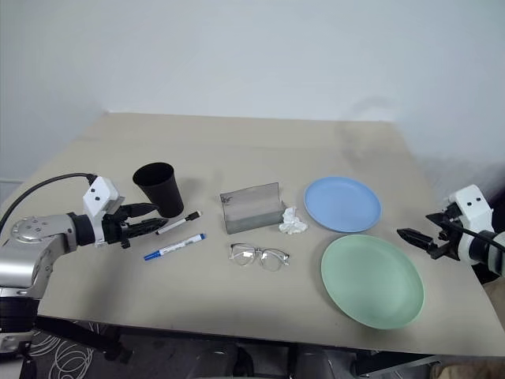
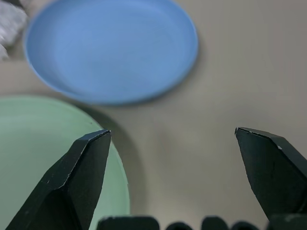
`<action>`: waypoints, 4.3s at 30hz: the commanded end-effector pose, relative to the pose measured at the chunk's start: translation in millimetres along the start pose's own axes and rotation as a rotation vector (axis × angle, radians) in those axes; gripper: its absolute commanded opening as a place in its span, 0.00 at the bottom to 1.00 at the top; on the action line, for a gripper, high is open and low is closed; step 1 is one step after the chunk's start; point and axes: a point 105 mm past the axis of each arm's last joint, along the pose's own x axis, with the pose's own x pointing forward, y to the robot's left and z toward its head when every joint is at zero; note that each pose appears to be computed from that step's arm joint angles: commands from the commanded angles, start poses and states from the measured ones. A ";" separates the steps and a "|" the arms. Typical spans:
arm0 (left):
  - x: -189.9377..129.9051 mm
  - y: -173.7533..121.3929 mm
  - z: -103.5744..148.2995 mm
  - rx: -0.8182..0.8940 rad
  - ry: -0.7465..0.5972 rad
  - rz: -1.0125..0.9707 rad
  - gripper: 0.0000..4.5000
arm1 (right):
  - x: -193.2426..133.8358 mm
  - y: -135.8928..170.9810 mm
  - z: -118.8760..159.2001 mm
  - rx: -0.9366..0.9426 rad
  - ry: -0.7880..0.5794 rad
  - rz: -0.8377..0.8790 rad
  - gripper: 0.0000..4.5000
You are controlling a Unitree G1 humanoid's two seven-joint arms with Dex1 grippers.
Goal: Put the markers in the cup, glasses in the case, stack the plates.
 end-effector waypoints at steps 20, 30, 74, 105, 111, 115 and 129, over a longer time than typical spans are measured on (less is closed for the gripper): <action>-11.2 -22.5 14.4 0.022 -0.089 -0.084 0.51 | -2.0 24.4 -34.8 0.173 0.117 0.088 1.00; -16.5 -28.2 9.1 0.010 -0.075 -0.059 0.52 | 14.0 30.4 -40.5 0.176 0.153 0.118 0.56; -8.4 -15.4 12.9 0.022 -0.083 -0.001 0.52 | 125.1 -8.3 121.3 0.441 -0.292 -0.258 0.00; -8.8 -20.3 9.8 0.012 -0.069 -0.003 0.52 | 151.8 24.8 97.7 0.338 -0.130 -0.193 0.53; -8.7 -19.8 10.0 0.013 -0.066 -0.004 0.52 | 145.3 55.5 141.7 0.165 -0.229 -0.045 0.99; -7.5 -20.3 10.2 0.012 -0.067 -0.006 0.52 | 139.2 112.9 155.8 -0.015 -0.254 0.184 0.99; -6.2 -24.0 8.8 0.010 -0.069 -0.009 0.52 | 139.1 192.0 101.3 -0.240 -0.124 0.496 0.99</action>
